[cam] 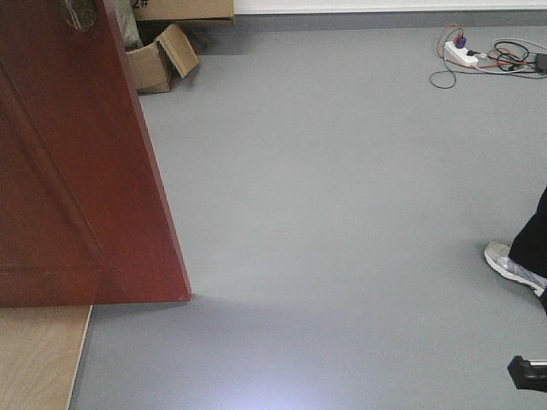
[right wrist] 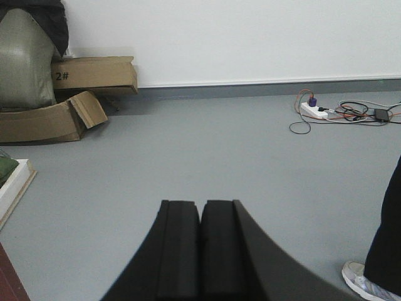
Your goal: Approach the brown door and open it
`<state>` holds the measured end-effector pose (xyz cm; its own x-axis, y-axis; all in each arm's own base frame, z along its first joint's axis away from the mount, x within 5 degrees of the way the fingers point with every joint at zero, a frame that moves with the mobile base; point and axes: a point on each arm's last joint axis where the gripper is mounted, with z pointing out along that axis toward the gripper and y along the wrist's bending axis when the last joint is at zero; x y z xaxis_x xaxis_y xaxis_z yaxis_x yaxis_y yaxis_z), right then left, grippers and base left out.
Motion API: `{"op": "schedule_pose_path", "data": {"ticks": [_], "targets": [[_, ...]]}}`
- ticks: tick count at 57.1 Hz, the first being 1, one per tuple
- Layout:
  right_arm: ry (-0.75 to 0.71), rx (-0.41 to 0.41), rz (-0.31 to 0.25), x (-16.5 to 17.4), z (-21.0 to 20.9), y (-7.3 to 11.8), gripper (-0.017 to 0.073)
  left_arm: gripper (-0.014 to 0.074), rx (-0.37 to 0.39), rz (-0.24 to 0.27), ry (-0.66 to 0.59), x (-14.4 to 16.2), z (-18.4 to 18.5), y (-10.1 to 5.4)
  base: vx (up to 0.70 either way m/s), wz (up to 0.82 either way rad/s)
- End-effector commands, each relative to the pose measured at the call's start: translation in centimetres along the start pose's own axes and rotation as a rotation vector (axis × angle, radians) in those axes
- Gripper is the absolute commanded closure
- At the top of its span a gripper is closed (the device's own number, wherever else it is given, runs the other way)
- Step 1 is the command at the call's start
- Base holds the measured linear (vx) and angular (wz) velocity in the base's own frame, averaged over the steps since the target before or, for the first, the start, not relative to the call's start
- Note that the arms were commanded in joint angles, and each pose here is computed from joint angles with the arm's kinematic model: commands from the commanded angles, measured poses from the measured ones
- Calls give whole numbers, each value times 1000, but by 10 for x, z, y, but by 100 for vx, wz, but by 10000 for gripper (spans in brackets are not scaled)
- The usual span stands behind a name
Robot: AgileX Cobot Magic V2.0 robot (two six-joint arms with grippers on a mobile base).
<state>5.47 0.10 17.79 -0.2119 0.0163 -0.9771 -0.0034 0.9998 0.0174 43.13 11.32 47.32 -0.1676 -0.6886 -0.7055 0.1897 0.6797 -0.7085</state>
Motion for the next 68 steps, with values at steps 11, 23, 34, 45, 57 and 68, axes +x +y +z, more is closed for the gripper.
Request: {"op": "schedule_pose_path", "data": {"ticks": [11,23,34,45,57,68], "targets": [[-88,9,-5,-6,-1,-1,559,597,-71,399,-23,-7,-43,-83,0,0],[-88,9,-5,-6,-1,-1,559,597,-165,580,-48,0,-72,-128,0,0],[-88,9,-5,-6,-1,-1,559,597,-250,516,-21,12,-85,-124,0,0],[-88,9,-5,-6,-1,-1,559,597,-298,525,61,33,-84,-101,0,0],[-88,9,-5,-6,-1,-1,559,597,-239,505,-187,60,-127,-109,0,0],[-88,9,-5,-6,-1,-1,559,597,-234,531,-353,102,-195,-98,0,0]]}}
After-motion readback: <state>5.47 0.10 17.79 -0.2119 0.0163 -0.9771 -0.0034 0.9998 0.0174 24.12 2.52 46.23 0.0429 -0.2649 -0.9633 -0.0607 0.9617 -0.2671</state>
